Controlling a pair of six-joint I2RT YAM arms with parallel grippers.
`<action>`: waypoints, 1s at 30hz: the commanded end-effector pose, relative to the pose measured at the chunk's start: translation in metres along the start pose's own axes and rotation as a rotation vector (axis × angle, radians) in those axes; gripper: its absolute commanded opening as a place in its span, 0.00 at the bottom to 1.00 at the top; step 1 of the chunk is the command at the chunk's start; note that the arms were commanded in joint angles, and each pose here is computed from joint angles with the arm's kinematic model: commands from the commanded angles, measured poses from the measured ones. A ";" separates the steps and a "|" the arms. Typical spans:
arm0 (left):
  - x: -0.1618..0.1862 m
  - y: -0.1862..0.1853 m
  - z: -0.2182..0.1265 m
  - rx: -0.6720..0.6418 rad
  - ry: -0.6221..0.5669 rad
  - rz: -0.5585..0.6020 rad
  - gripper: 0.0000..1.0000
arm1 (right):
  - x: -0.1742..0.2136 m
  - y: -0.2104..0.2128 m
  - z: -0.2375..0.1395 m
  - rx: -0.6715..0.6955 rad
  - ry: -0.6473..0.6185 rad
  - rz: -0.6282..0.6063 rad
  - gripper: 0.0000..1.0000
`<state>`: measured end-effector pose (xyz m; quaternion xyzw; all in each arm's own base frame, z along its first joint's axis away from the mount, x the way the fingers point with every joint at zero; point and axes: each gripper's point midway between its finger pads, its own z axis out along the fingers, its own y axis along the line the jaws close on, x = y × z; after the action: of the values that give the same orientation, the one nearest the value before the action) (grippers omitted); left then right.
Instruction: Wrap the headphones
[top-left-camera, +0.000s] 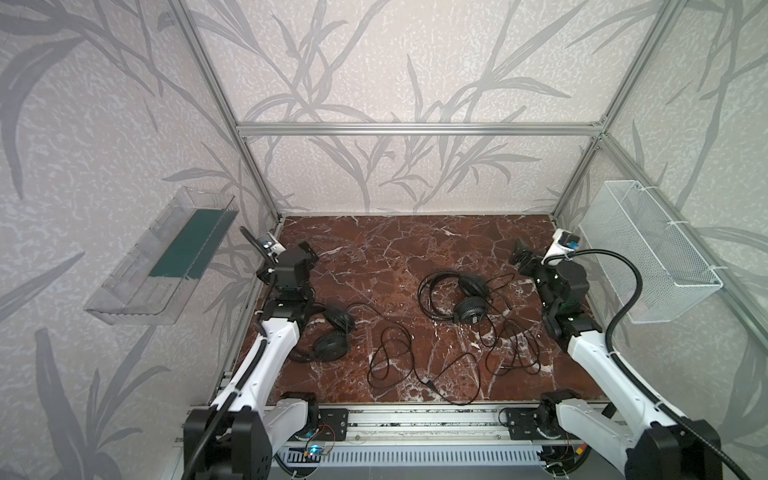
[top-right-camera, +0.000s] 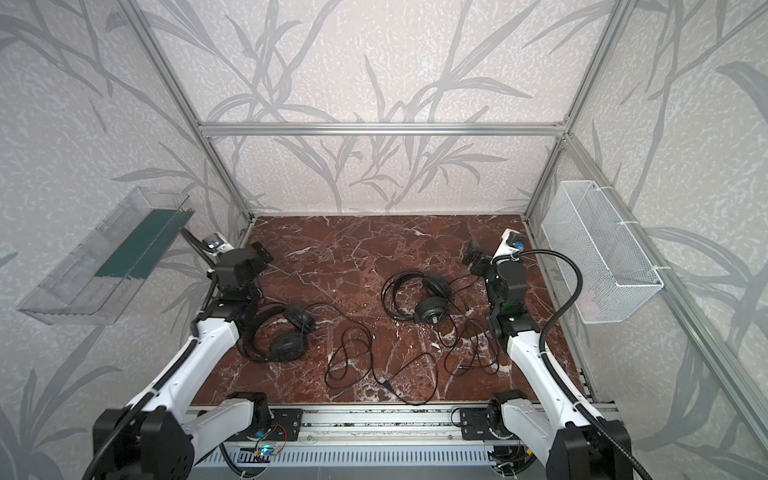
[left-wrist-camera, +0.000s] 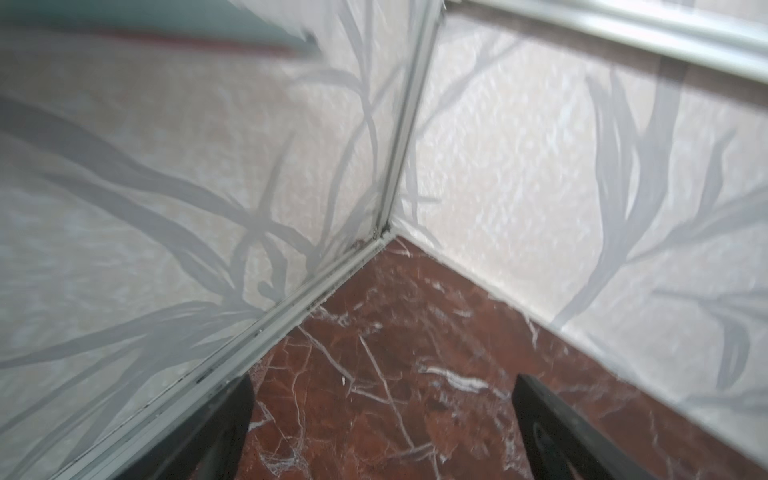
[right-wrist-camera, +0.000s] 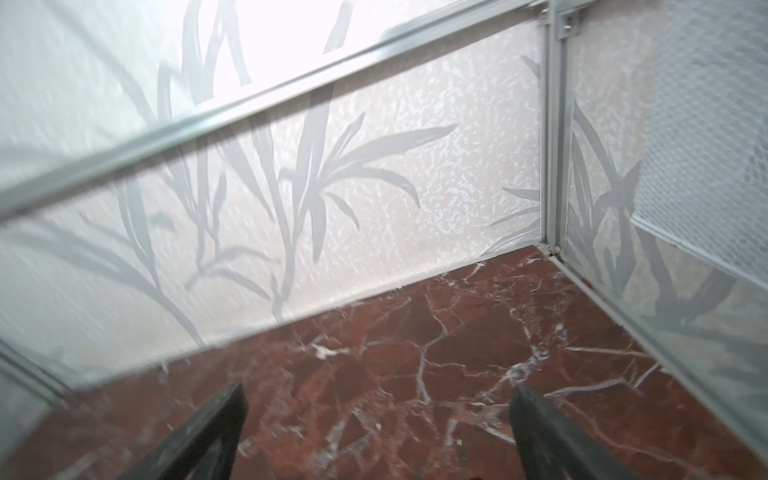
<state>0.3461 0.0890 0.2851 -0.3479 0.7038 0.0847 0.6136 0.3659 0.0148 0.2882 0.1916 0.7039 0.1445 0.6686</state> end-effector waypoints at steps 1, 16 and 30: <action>0.053 0.057 -0.030 -0.220 0.285 0.016 0.99 | 0.059 -0.028 -0.010 0.114 0.184 0.405 0.99; 0.136 0.124 -0.053 -0.372 0.819 0.210 0.99 | 0.137 0.094 -0.055 -0.307 0.615 0.066 0.99; 0.186 0.151 -0.015 -0.456 1.063 0.370 0.88 | 0.194 0.109 -0.102 -0.451 0.753 -0.033 0.99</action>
<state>0.2389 0.1146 0.0698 -0.3455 0.9228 0.1542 0.0725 0.2672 0.1997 0.1602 -0.0096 0.8612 0.3358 0.3814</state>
